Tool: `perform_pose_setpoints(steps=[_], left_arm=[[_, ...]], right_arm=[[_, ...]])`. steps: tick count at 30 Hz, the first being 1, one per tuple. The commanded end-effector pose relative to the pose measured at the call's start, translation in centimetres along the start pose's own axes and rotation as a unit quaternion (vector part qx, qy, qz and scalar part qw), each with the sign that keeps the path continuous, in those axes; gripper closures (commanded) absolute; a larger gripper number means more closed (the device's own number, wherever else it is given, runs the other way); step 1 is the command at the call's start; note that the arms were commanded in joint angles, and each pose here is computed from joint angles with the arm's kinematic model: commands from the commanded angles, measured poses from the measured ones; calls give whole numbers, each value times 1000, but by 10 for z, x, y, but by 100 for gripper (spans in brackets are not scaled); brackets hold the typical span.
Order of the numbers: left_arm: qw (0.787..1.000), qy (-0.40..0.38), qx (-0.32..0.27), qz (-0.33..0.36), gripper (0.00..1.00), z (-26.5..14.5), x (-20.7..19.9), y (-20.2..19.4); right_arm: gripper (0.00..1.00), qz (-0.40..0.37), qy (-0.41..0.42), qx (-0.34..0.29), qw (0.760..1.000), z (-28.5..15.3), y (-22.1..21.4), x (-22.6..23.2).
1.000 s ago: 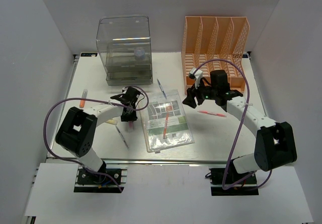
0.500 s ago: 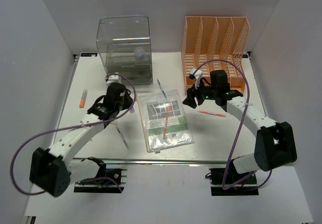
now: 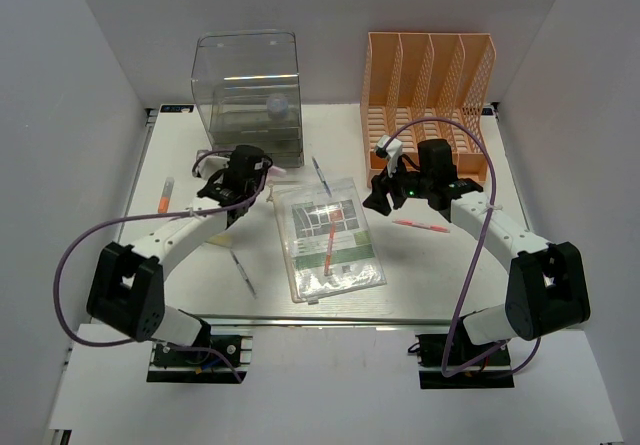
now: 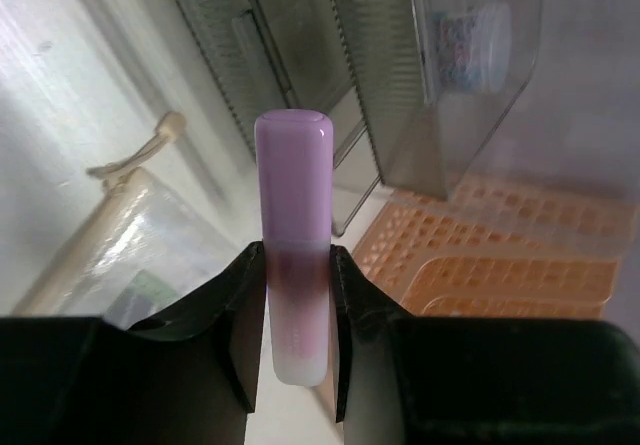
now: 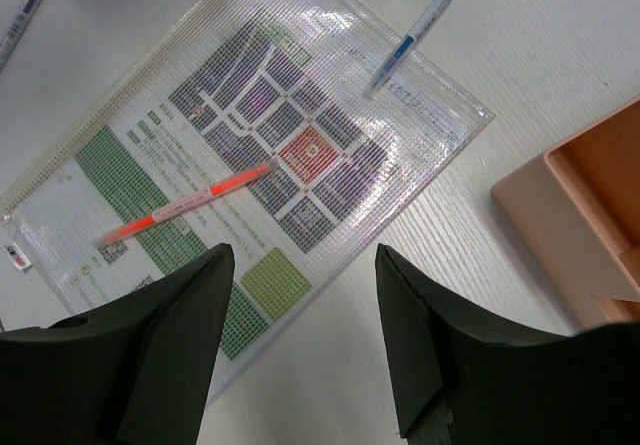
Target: Organize the desk
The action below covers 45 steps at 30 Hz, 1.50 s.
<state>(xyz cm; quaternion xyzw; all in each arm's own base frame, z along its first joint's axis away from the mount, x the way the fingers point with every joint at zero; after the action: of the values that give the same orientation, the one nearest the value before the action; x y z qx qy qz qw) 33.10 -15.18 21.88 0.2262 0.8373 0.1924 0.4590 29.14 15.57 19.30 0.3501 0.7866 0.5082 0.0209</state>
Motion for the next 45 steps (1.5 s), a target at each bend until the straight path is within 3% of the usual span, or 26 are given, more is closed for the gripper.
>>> perform_pose_setpoints(steps=[1, 5, 15, 28, 31, 32, 33, 39, 45], left_arm=[[989, -39, -50, -136, 100, 5, -40, 27], [986, -22, -61, -155, 100, 23, -56, 30], [985, 39, -55, -161, 100, 62, -47, 15], [979, 41, -54, -194, 94, 92, -54, 21], [978, 41, -58, -197, 85, 94, -51, 24], [978, 42, -58, -196, 80, 95, -50, 23], [978, 43, -57, -195, 68, 97, -50, 22], [978, 46, -53, -194, 39, 97, -49, 25], [979, 21, -43, -200, 31, 87, -51, 27]], right_arm=[[35, -16, 3, -24, 1000, -9, 18, 2], [35, -19, 5, -27, 999, -10, 19, 4], [35, -18, 3, -29, 999, -13, 20, 3], [35, -16, 2, -35, 999, -17, 22, 0], [35, -15, 3, -36, 999, -18, 22, 0], [35, -14, 1, -37, 999, -20, 22, -1], [35, -14, 1, -38, 999, -21, 23, -1], [35, -12, 1, -43, 999, -24, 24, -2], [34, -12, 3, -44, 999, -25, 24, -2]])
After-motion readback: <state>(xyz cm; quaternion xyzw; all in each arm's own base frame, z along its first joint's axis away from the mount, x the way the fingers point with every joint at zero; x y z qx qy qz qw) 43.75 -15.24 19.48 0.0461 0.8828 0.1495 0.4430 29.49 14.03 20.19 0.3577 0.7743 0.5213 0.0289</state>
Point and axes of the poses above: each gripper's point midway between its finger pads, its own z axis out along the fingers, its own x axis along the line the jaws close on, y = z × x, the point moved 8 cm from there along -z, back along the fingers, and after that the axes turned 15 degrees about z, right-handed, at the moved point
